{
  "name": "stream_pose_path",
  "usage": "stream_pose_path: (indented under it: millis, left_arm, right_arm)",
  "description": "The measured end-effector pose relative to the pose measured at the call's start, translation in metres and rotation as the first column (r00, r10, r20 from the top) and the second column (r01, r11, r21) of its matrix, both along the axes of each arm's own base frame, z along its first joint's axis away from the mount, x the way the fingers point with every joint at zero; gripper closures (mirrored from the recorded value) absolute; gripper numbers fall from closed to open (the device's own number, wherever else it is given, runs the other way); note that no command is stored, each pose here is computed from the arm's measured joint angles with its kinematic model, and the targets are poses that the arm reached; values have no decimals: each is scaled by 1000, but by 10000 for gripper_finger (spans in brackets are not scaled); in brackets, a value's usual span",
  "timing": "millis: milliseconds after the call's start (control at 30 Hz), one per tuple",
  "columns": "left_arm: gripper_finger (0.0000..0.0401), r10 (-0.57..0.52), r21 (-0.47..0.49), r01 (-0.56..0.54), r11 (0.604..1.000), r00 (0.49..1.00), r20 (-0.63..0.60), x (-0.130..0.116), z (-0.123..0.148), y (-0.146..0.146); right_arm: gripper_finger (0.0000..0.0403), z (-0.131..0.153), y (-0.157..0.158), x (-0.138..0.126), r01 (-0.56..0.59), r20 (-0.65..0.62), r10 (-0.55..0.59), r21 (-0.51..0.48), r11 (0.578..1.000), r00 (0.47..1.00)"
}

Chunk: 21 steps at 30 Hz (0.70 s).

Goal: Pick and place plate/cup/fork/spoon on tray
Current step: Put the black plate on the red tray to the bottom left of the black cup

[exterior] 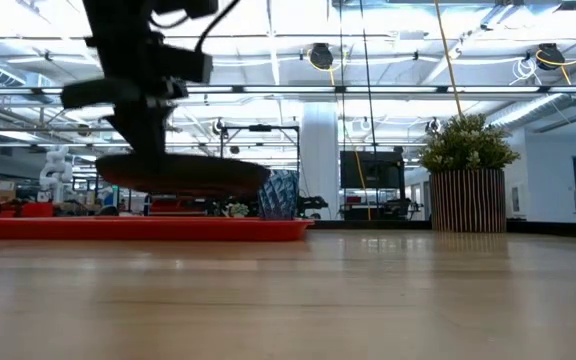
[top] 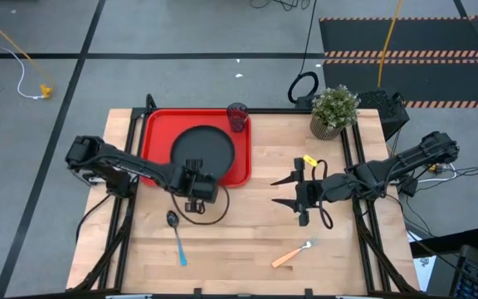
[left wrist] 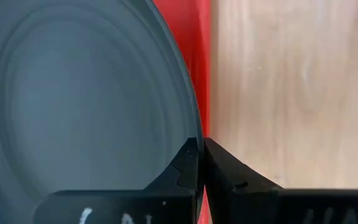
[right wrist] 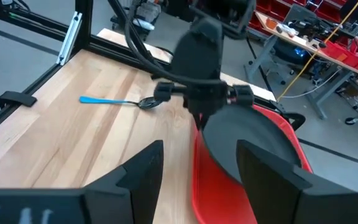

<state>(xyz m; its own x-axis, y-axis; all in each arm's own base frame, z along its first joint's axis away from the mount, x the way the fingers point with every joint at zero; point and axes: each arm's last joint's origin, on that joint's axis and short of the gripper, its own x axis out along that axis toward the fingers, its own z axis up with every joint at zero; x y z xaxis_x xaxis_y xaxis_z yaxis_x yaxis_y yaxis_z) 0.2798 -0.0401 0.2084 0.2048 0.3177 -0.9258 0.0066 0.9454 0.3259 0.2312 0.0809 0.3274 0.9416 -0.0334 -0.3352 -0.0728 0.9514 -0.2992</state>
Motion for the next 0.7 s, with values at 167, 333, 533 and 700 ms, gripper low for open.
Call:
stream_pose_path:
  millis: [167, 333, 533, 700]
  left_arm:
    - [392, 9, -19, -8, 1000, 1000, 11, 0, -16, 15]
    - [393, 26, -27, -25, 999, 1000, 18, -3, -29, 28]
    - [393, -8, -16, 9, 1000, 999, 42, -3, -39, 37]
    - [389, -15, -10, 16, 1000, 998, 59, -1, -40, 44]
  right_arm:
    - [206, 0, 0, 0, -3, 0, 3, -7, 1000, 1000]
    - [206, 0, 0, 0, -7, -1, 7, -20, 1000, 1000]
    - [206, 0, 0, 0, -8, -1, 8, -23, 1000, 1000]
    - [206, 0, 0, 0, -9, -4, 9, -27, 1000, 1000]
